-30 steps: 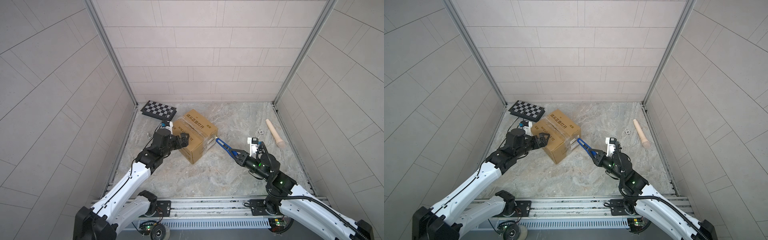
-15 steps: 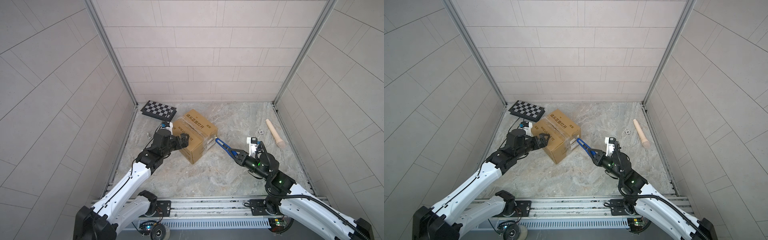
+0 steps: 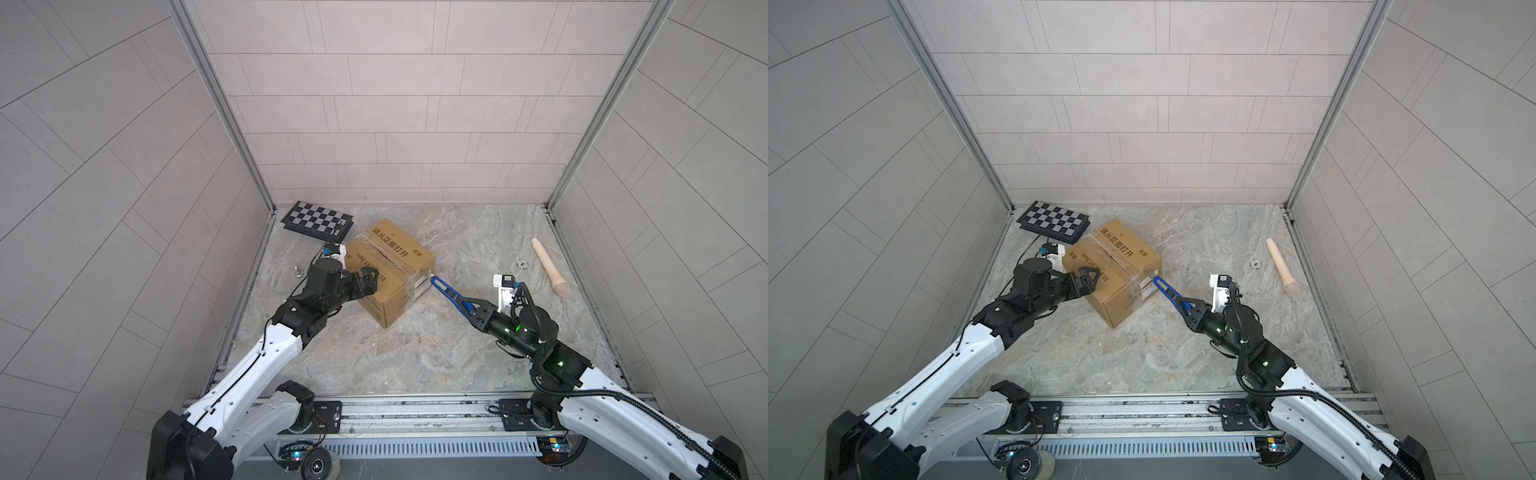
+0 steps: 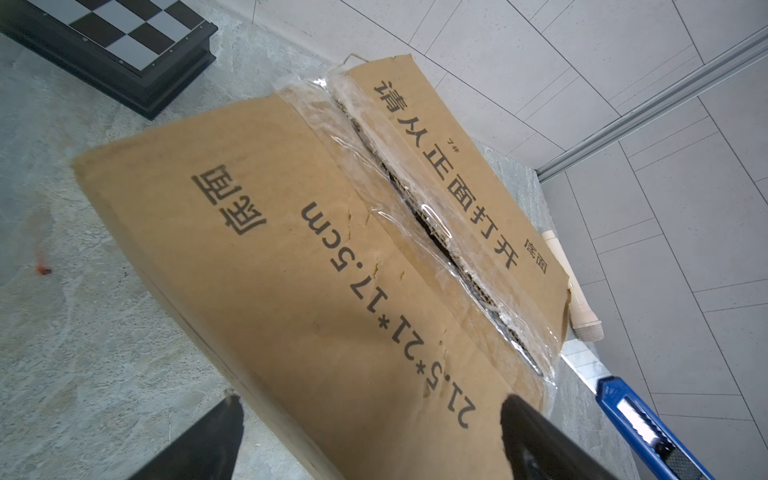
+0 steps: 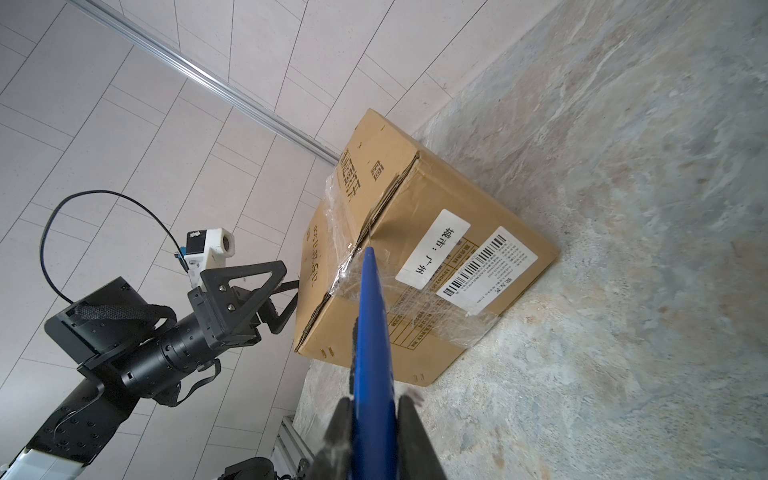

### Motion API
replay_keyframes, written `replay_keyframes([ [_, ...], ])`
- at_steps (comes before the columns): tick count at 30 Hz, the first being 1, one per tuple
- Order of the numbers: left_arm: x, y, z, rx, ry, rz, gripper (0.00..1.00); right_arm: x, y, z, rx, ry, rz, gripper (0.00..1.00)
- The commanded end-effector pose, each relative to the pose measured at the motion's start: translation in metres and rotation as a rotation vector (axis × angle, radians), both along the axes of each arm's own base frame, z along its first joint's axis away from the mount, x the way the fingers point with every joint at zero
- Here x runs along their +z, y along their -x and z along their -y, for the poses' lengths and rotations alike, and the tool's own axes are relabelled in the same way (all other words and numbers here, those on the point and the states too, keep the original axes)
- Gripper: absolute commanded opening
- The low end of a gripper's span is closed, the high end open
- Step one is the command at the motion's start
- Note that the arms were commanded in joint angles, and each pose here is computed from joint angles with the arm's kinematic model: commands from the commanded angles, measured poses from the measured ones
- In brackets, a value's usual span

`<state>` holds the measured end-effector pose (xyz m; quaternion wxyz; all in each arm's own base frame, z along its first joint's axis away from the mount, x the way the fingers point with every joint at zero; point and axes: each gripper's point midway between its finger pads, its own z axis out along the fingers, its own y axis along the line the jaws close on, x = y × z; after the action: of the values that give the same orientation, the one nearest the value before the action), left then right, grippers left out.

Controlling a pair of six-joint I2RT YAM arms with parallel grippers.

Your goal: Unpack the express box

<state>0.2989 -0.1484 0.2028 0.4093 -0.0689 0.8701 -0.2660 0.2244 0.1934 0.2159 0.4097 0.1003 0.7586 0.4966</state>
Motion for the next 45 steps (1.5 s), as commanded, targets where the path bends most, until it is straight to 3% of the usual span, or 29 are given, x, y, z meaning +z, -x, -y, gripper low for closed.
replay_keyframes([
  [1,-0.003,-0.001,0.000,0.002,0.004,0.002,1.00,0.024,0.000,-0.002,0.009,-0.054,0.040,0.00],
  [45,-0.012,-0.004,0.006,0.000,0.053,-0.014,1.00,0.007,-0.001,0.005,-0.042,-0.092,-0.033,0.00],
])
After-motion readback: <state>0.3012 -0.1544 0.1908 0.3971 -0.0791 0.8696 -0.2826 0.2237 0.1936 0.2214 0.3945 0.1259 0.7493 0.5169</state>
